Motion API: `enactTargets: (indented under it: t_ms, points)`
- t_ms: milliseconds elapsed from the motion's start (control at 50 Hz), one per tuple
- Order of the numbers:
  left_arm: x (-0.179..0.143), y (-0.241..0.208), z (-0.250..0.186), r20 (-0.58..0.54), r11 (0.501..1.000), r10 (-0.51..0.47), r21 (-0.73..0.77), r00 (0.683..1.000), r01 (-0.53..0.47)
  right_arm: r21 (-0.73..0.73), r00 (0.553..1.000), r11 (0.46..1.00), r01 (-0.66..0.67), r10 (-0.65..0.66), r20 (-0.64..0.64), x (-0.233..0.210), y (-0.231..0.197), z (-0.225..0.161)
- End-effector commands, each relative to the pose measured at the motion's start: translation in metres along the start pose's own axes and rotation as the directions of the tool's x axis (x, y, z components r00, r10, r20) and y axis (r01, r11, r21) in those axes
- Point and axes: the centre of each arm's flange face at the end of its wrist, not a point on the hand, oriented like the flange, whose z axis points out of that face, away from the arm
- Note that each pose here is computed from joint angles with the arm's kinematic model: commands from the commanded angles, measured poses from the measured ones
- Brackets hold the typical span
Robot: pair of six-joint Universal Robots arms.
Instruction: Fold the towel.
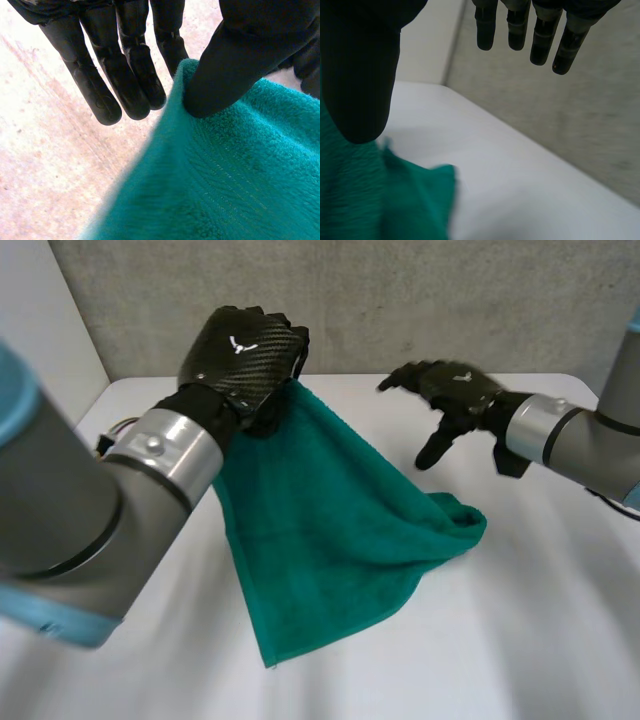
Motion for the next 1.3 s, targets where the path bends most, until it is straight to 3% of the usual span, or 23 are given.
enactTargets:
  t_ms: [20,100,220,260,360,380,460,560,660,760,800,860,1020,1200,1220,1300]
  points:
    - [0.001,-0.019,-0.036,-0.009,0.999,0.036,0.019,0.999,-0.036,-0.210,0.940,0.952,-0.223,0.268,0.214,-0.025,0.054,0.020]
    - [0.002,-0.019,-0.043,-0.011,0.999,0.037,0.019,0.999,-0.037,-0.323,0.898,0.919,-0.225,0.324,0.296,-0.065,0.075,0.027]
    - [0.003,-0.016,-0.038,-0.009,0.999,0.051,0.015,0.999,-0.051,-0.260,0.922,0.959,-0.117,0.201,0.329,-0.070,0.063,0.036]
    - [0.000,-0.010,-0.028,-0.002,0.997,0.072,0.005,0.997,-0.072,-0.159,0.953,0.985,-0.067,0.110,0.284,-0.059,0.038,0.046]
    - [-0.017,-0.014,0.000,0.062,0.988,0.146,0.042,0.987,-0.149,0.048,0.995,0.996,-0.079,0.076,0.065,-0.025,-0.022,0.052]
    - [-0.023,-0.017,0.004,0.081,0.985,0.157,0.054,0.984,-0.161,0.165,0.998,0.985,-0.054,0.055,-0.003,-0.017,-0.053,0.047]
    - [-0.052,-0.039,0.028,0.199,0.968,0.168,0.153,0.966,-0.200,0.390,0.988,0.921,-0.003,0.064,-0.144,-0.007,-0.120,0.019]
    - [-0.071,-0.061,0.043,0.336,0.930,0.137,0.279,0.932,-0.237,0.489,0.968,0.867,0.100,0.029,-0.250,-0.012,-0.150,-0.021]
    - [-0.068,-0.048,0.047,0.342,0.931,0.132,0.279,0.930,-0.234,0.440,0.955,0.882,0.169,-0.035,-0.295,-0.034,-0.133,-0.049]
    - [-0.054,-0.010,0.044,0.286,0.961,0.149,0.184,0.947,-0.206,0.285,0.949,0.942,0.177,-0.086,-0.305,-0.051,-0.084,-0.059]
    - [-0.048,0.004,0.042,0.266,0.970,0.151,0.147,0.952,-0.195,0.157,0.952,0.977,0.147,-0.096,-0.291,-0.058,-0.043,-0.061]
    - [-0.032,0.045,0.032,0.203,0.985,0.156,0.035,0.967,-0.166,0.064,0.959,0.992,0.107,-0.086,-0.272,-0.067,-0.015,-0.063]
    - [-0.007,0.102,0.010,0.109,0.983,0.144,-0.129,0.983,-0.130,-0.177,0.989,0.984,-0.002,-0.024,-0.148,-0.105,0.066,-0.048]
    - [0.000,0.111,-0.006,0.082,0.977,0.142,-0.175,0.986,-0.126,-0.131,0.979,0.991,0.030,-0.056,-0.197,-0.094,0.031,-0.044]
    - [0.001,0.111,-0.008,0.081,0.976,0.141,-0.178,0.987,-0.125,-0.093,0.975,0.991,0.098,-0.114,-0.192,-0.093,0.003,-0.044]
    - [-0.001,0.101,-0.018,0.084,0.977,0.142,-0.171,0.986,-0.126,-0.105,0.957,0.971,0.213,-0.229,-0.177,-0.090,-0.017,-0.041]
